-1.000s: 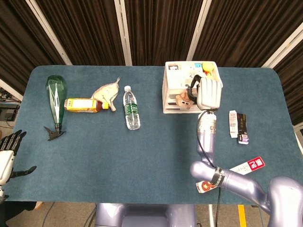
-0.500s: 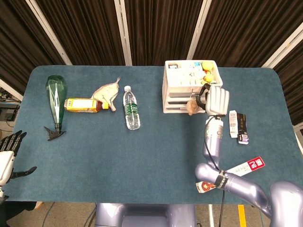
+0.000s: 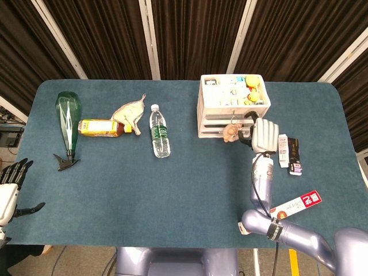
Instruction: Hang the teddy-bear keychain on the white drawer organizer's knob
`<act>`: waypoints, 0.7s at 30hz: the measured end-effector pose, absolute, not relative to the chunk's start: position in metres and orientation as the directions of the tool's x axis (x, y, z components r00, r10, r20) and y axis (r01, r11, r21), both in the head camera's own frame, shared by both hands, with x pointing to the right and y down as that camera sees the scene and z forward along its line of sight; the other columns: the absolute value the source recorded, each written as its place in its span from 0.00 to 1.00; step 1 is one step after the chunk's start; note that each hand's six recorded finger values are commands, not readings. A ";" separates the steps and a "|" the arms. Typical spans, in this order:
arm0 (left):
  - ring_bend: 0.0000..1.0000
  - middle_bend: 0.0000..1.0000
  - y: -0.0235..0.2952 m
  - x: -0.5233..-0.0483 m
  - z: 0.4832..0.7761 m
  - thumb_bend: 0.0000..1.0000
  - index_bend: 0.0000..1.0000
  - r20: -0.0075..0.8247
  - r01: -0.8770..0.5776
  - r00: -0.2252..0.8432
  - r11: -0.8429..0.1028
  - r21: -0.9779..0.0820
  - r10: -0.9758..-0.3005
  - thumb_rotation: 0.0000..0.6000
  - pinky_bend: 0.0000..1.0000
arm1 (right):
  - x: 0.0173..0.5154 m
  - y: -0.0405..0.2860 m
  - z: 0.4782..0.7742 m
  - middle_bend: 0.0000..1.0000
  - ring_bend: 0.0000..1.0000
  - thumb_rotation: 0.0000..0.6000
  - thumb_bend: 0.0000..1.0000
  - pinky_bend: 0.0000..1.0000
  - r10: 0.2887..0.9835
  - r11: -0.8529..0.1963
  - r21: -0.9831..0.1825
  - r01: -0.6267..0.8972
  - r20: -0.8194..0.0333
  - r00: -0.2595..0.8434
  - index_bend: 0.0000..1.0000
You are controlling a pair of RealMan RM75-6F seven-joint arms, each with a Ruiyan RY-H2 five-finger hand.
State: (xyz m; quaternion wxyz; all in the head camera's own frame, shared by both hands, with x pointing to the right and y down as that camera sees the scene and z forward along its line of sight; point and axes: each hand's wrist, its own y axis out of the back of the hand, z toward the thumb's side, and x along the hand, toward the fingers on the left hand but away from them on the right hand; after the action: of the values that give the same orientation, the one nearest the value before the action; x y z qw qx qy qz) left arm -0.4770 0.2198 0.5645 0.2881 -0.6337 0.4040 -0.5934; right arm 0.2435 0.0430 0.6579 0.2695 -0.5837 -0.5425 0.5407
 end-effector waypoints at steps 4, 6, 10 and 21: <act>0.00 0.00 0.220 -0.477 0.564 0.00 0.00 0.517 -0.170 -0.028 -0.506 -0.846 -0.856 1.00 0.00 | 0.243 0.054 0.661 0.94 0.88 1.00 0.00 0.81 0.903 -0.342 -0.881 0.327 -0.404 -0.145 0.00; 0.00 0.00 0.220 -0.477 0.563 0.00 0.00 0.515 -0.170 -0.028 -0.504 -0.847 -0.857 1.00 0.00 | 0.243 0.058 0.659 0.94 0.88 1.00 0.00 0.81 0.897 -0.370 -0.876 0.310 -0.424 -0.128 0.00; 0.00 0.00 0.220 -0.477 0.563 0.00 0.00 0.514 -0.175 -0.030 -0.502 -0.847 -0.857 1.00 0.00 | 0.244 0.065 0.650 0.94 0.88 1.00 0.00 0.81 0.893 -0.392 -0.870 0.299 -0.438 -0.104 0.00; 0.00 0.00 0.221 -0.478 0.560 0.00 0.00 0.508 -0.175 -0.027 -0.496 -0.851 -0.861 1.00 0.00 | 0.288 0.097 0.622 0.93 0.87 1.00 0.00 0.80 0.904 -0.365 -0.895 0.257 -0.406 -0.132 0.00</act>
State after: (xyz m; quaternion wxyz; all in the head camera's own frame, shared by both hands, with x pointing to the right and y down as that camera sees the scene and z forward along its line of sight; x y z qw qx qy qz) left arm -0.4777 0.2208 0.5602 0.2915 -0.6335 0.4088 -0.5887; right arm 0.2883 0.0972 0.6222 0.2824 -0.5950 -0.4877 0.5731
